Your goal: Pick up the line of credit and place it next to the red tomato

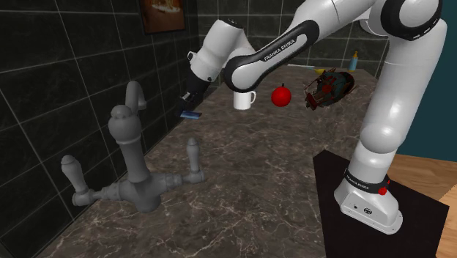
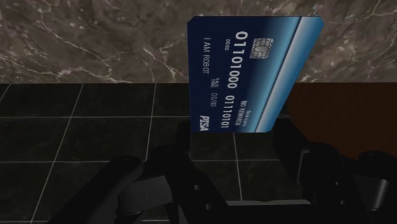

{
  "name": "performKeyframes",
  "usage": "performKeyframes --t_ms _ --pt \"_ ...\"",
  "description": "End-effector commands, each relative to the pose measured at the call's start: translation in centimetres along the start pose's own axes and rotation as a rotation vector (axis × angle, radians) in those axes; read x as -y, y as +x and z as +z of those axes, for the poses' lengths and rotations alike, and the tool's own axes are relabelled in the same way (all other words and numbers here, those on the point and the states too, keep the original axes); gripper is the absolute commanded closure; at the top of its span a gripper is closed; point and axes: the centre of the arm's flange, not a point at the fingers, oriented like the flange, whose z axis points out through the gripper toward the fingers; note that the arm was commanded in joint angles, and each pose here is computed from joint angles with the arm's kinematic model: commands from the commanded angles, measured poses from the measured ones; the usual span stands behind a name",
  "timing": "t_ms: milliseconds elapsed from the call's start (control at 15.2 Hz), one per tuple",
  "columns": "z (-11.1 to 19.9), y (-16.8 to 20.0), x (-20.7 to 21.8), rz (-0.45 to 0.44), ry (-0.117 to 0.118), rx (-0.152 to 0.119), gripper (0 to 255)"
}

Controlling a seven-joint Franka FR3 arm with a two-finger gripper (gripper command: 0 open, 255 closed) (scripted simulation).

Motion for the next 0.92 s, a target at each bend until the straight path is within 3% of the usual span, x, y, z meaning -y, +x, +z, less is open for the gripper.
performKeyframes --t_ms 0,330,858 --pt "-0.8 0.5 -0.1 0.000 0.000 0.000 255" --pt "-2.9 1.9 -0.1 0.000 0.000 0.000 255" --pt "-5.9 -2.8 -9.0 0.000 0.000 0.000 255"
